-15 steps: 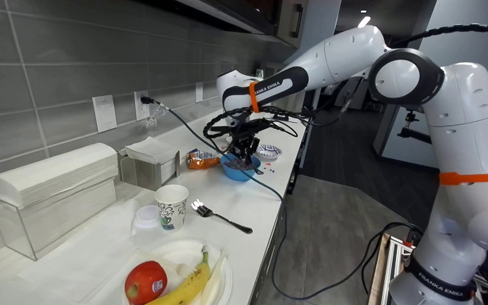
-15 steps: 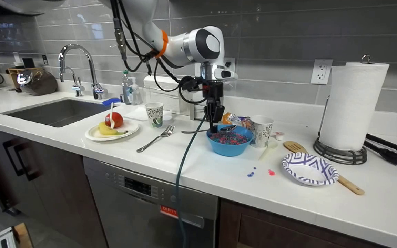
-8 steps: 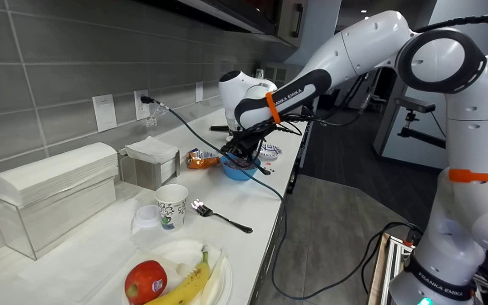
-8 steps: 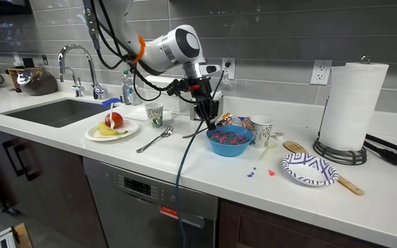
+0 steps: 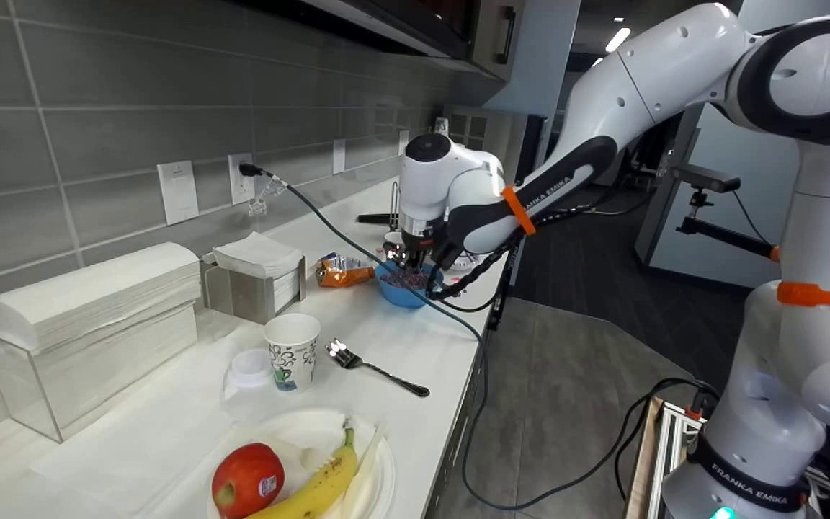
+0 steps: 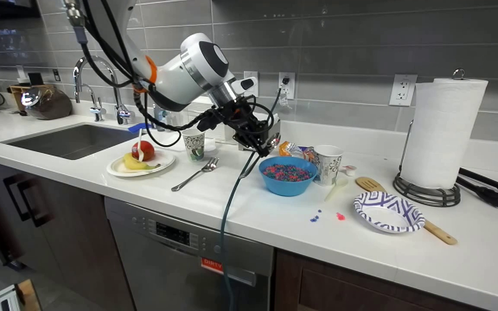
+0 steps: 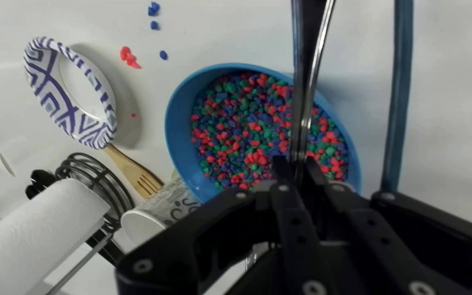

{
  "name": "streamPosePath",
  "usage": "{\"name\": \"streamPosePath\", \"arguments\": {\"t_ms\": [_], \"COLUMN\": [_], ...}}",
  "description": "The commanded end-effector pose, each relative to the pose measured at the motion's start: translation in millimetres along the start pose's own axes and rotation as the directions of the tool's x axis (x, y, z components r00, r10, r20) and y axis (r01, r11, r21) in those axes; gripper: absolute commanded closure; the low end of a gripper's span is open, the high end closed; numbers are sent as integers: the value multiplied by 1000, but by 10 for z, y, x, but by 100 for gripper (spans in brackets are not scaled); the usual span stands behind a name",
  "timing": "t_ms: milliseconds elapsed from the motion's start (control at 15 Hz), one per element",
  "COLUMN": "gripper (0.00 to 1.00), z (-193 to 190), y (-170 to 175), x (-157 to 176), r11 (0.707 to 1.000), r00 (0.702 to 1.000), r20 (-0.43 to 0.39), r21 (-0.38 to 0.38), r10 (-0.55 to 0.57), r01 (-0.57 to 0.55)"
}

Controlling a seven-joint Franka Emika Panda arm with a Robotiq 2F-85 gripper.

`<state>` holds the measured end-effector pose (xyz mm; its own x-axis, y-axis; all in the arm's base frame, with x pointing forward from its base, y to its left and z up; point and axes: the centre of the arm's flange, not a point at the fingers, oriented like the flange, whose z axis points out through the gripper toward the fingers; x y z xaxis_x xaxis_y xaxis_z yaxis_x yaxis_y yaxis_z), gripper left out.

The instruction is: Remove the spoon from the blue bowl

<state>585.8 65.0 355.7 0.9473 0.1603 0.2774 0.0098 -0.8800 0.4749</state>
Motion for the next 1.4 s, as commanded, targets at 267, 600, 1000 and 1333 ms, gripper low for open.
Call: {"name": "streamPosePath", "arguments": {"t_ms": [267, 600, 1000, 1333], "gripper": [97, 97, 97, 97], "z": [-199, -205, -191, -314], "y": [-8, 1, -77, -34], "x": [-423, -501, -385, -89], "r11": [969, 926, 834, 796], "r00": [974, 955, 938, 940], "r20": [-153, -143, -94, 87], "r21": [159, 244, 434, 562], "r10": [-165, -260, -335, -329], "r01": [189, 289, 341, 227]}}
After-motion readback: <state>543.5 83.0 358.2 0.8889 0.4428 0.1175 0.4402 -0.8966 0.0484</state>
